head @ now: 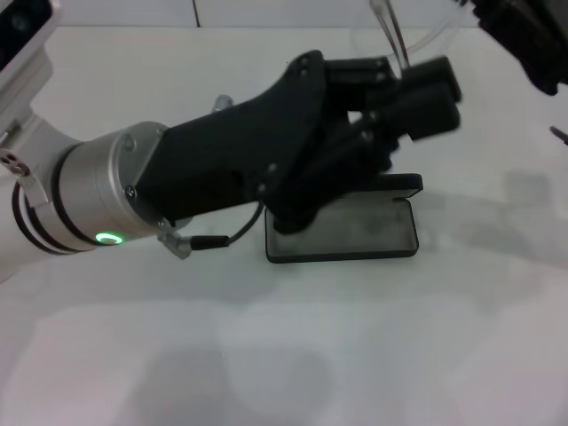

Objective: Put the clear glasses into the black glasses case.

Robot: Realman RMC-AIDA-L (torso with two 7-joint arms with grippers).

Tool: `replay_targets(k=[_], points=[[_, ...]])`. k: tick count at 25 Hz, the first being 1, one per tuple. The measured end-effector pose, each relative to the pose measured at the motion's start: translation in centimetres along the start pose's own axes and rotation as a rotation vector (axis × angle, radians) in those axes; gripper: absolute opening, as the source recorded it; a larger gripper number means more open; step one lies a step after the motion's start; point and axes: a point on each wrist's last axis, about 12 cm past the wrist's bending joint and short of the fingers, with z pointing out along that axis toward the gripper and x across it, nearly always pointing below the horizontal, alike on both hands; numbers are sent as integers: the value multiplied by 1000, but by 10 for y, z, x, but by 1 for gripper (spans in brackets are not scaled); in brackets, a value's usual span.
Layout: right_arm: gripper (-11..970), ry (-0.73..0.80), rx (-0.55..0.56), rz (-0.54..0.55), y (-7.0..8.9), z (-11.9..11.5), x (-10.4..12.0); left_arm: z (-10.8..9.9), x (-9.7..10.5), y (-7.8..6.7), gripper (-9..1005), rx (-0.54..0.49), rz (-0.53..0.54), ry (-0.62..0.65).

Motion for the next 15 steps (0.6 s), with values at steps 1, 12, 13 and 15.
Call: replay_targets(k=[1, 12, 13, 15], points=[[95, 0, 0, 0, 0, 0, 0, -2, 0, 1, 124, -14, 2, -6], [95, 61, -27, 17, -2, 11, 7, -23, 4, 8, 124, -172, 5, -28], [95, 65, -31, 19, -2, 12, 8, -23, 4, 8, 123, -179, 4, -26], [95, 66, -33, 19, -2, 12, 8, -23, 4, 9, 123, -182, 4, -24]])
